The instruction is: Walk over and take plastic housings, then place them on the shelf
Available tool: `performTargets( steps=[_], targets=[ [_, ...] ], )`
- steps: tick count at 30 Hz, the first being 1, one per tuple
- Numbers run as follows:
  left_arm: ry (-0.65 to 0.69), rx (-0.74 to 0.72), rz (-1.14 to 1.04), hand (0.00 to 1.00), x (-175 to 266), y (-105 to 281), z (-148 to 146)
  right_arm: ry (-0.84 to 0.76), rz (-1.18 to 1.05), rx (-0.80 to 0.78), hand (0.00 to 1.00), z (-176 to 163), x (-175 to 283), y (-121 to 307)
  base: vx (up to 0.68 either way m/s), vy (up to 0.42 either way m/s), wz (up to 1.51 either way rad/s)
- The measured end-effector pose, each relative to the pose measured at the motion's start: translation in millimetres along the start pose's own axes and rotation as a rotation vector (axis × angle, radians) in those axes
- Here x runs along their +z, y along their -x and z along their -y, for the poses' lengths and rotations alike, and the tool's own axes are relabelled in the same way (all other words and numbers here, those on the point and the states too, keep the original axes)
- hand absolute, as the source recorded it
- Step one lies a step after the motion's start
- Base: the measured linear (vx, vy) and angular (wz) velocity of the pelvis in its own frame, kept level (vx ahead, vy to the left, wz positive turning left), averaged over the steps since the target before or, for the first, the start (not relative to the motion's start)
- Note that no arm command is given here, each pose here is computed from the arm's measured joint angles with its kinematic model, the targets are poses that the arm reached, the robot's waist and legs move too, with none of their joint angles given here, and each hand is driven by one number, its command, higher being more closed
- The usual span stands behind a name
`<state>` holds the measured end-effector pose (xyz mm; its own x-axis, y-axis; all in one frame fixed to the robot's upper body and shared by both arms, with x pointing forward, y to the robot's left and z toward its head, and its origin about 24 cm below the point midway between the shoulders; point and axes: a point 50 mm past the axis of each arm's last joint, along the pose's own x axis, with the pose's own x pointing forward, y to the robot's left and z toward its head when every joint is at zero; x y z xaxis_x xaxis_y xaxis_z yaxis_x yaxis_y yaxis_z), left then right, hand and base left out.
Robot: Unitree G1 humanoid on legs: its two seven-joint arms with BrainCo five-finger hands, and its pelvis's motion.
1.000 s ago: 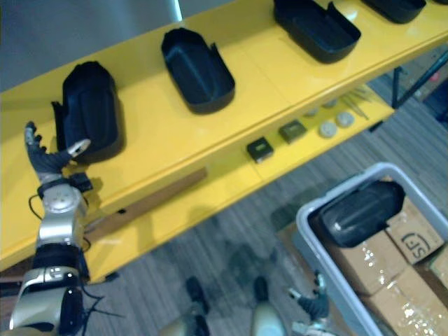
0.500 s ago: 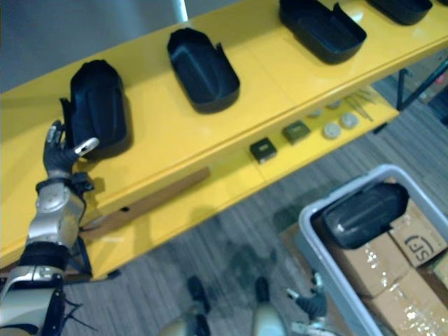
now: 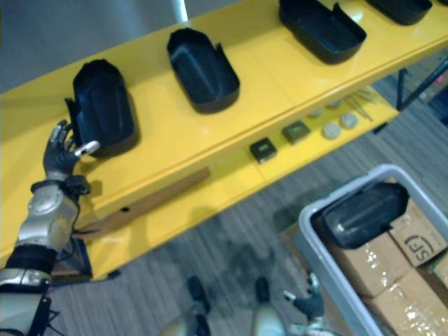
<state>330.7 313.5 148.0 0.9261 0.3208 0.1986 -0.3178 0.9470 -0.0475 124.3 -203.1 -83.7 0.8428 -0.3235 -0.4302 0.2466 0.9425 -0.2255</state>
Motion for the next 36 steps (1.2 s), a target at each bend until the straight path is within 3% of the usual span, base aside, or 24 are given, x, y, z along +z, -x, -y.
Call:
performTargets(
  steps=[6, 11, 15, 20, 23, 26, 32, 36],
  targets=[
    [-0.062, 0.017, 0.006, 0.0, -0.2, 0.1, 0.0, 0.005, 0.005, 0.007, 0.0, -2.2, 2.3, -4.8, 0.0, 0.0, 0.0],
    [-0.111, 0.178, 0.067, 0.0, -0.2, 4.3, 17.0, 0.001, 0.028, 0.012, 0.0, -4.8, 8.2, -8.6, 0.0, -0.001, 0.08],
    [-0.214, 0.3, 0.271, 0.0, 12.5, 47.6, 51.8, -0.017, 0.088, 0.009, 0.0, -8.0, 22.9, -15.7, 0.04, -0.008, 0.06],
    [-0.316, 0.493, 0.441, 0.0, 26.8, 105.8, 58.9, -0.071, 0.246, -0.048, 0.0, -3.4, 57.4, -17.0, 0.02, -0.012, -0.1],
    [-0.339, 0.54, 0.479, 0.0, 30.5, 122.0, 59.6, -0.086, 0.324, -0.074, 0.0, 2.4, 74.7, -18.4, -0.02, -0.005, -0.46],
    [-0.3, 0.486, 0.529, 0.0, 35.9, 132.7, 76.1, -0.103, 0.4, -0.143, 0.0, 16.5, 90.8, -16.3, 0.0, 0.013, -0.33],
    [-0.221, 0.189, 0.588, 0.0, 37.4, 150.7, 118.9, -0.128, 0.481, -0.271, 0.0, 40.1, 107.2, -8.6, 0.01, 0.016, -0.38],
    [-0.19, 0.073, 0.537, 0.0, 26.3, 155.4, 128.5, -0.145, 0.53, -0.31, 0.0, 45.6, 117.1, -0.9, 0.03, 0.014, -0.85]
  ],
)
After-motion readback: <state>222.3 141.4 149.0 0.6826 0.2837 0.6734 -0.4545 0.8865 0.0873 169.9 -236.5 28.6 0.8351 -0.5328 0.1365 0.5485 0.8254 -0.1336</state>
